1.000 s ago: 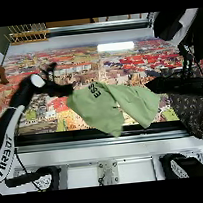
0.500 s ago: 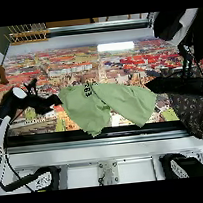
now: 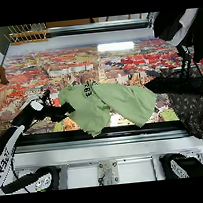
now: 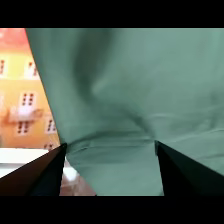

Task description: Fold the clothes and pants, and hang the long-sleeved shirts on hangers.

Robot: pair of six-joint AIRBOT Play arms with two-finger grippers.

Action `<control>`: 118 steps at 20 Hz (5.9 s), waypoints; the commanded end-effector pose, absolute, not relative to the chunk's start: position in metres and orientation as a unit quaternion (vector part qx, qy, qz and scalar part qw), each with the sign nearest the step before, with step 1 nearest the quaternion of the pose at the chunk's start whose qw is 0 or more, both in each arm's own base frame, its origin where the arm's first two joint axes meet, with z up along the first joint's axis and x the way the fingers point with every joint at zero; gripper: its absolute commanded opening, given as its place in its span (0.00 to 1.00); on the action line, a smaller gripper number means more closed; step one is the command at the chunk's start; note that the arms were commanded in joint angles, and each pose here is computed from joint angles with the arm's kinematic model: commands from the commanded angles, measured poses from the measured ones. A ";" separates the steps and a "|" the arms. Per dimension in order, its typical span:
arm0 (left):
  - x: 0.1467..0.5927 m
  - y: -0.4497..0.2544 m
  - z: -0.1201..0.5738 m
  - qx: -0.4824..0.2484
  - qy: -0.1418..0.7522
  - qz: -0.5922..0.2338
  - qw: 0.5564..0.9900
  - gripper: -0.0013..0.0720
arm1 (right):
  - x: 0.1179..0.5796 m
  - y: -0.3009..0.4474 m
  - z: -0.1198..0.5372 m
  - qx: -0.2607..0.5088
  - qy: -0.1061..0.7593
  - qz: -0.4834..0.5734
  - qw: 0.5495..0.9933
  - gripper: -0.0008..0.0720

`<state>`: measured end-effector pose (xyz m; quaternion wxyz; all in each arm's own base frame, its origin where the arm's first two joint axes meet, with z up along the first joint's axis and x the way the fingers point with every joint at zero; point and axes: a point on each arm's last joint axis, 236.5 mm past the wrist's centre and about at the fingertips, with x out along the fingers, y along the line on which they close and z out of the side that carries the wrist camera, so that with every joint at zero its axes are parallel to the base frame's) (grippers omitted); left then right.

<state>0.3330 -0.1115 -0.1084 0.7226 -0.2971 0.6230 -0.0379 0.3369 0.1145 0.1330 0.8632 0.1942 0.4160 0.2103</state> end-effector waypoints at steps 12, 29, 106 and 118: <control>0.358 -0.138 -0.065 -0.277 0.607 -0.101 0.738 0.03 | 0.325 0.073 0.101 0.192 0.471 0.139 0.850 0.03; 0.366 -0.130 -0.048 -0.267 0.590 -0.115 0.754 0.03 | 0.250 0.120 -0.104 0.339 0.614 0.042 0.711 0.63; 0.290 -0.059 -0.113 -0.299 0.641 -0.041 0.705 0.47 | 0.337 0.084 0.109 0.130 0.498 0.149 0.844 0.68; 0.291 -0.044 -0.069 -0.282 0.602 -0.053 0.745 0.03 | 0.228 0.001 -0.077 0.445 0.600 -0.172 0.642 0.68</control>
